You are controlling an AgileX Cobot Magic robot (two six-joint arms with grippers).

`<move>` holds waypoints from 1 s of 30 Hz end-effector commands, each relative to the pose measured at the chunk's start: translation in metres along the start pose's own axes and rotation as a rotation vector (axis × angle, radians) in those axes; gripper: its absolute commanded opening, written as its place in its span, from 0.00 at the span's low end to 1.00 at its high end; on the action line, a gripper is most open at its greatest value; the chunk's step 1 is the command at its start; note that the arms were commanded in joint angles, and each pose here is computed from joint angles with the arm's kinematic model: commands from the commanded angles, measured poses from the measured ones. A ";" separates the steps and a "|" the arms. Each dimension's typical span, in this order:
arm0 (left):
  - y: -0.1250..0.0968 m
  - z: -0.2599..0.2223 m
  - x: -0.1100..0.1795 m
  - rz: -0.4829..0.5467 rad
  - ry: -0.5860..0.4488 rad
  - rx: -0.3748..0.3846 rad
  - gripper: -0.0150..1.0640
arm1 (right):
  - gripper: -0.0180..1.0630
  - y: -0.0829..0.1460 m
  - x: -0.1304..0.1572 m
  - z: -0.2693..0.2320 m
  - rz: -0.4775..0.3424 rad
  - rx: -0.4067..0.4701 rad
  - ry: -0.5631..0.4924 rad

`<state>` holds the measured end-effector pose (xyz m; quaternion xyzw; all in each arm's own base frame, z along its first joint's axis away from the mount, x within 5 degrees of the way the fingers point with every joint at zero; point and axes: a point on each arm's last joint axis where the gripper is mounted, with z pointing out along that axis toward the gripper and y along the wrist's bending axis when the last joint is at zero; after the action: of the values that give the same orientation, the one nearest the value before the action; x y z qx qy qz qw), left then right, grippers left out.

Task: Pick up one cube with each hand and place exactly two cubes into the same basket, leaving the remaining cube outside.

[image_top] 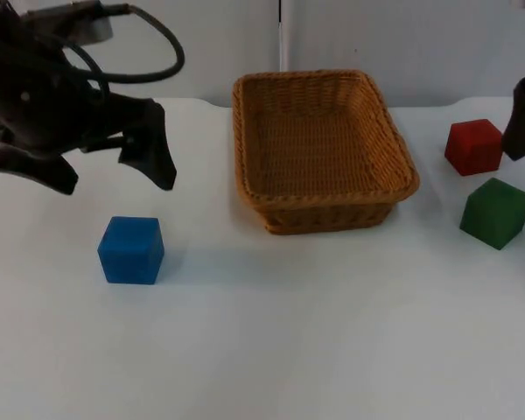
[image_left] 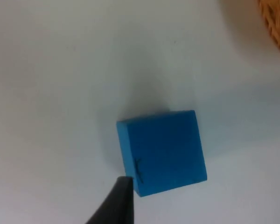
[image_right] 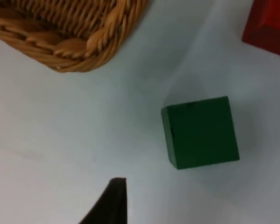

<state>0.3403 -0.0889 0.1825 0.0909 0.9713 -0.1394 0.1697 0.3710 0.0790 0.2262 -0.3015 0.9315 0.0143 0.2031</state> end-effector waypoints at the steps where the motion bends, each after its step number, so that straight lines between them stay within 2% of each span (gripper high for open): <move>1: -0.001 0.005 -0.002 -0.016 -0.008 0.003 0.99 | 0.99 -0.001 -0.005 0.008 -0.050 -0.019 0.029; 8: 0.004 0.024 0.001 -0.038 0.031 -0.004 0.99 | 0.99 -0.006 -0.011 0.041 -0.068 -0.040 0.069; 19: 0.014 0.063 -0.007 -0.056 0.074 -0.028 0.99 | 0.99 -0.006 -0.002 0.088 -0.081 -0.069 0.131; 30: 0.021 0.085 -0.001 -0.043 0.129 -0.047 0.99 | 0.99 -0.009 -0.003 0.107 -0.081 -0.039 0.089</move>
<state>0.3691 -0.0927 0.1011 0.0694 0.9854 -0.1186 0.1003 0.4144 0.0868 0.1312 -0.3383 0.9297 0.0127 0.1453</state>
